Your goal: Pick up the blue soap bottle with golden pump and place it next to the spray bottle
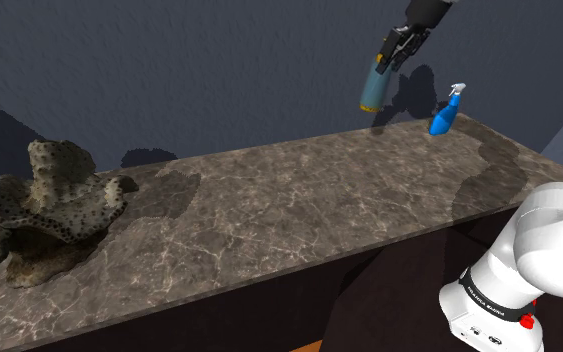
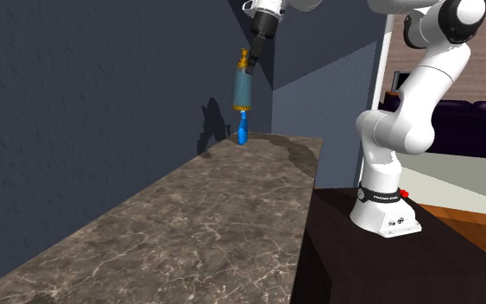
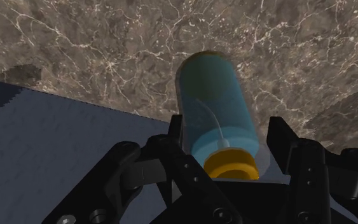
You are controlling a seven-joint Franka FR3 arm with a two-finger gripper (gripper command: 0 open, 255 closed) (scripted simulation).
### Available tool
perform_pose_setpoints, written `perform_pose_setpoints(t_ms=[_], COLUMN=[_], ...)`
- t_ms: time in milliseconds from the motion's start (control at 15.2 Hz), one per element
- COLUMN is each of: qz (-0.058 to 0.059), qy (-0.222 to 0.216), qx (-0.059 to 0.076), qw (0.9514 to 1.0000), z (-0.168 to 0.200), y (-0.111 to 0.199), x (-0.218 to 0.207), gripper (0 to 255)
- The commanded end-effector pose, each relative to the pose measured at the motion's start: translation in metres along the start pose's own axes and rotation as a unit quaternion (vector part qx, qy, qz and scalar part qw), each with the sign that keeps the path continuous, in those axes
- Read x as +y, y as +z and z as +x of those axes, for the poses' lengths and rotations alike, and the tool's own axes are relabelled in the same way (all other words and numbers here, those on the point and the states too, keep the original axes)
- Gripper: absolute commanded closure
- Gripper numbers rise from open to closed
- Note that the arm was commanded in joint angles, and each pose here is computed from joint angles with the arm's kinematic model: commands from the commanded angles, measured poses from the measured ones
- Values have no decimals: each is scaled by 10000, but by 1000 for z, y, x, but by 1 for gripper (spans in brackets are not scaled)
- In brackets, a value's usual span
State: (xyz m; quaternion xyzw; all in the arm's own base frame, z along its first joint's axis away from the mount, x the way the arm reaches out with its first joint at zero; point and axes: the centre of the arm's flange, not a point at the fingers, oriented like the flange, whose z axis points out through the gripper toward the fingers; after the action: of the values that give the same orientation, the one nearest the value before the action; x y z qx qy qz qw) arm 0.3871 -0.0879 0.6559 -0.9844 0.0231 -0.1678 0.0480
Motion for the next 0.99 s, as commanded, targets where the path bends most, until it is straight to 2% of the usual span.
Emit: perform_pose_setpoints(t_ms=[0,924], qz=[0,0], qy=[-2,-2], qx=[0,0], qw=[10000,10000], z=[1,16], y=[-6,-21], x=[25,208], gripper=[255,255])
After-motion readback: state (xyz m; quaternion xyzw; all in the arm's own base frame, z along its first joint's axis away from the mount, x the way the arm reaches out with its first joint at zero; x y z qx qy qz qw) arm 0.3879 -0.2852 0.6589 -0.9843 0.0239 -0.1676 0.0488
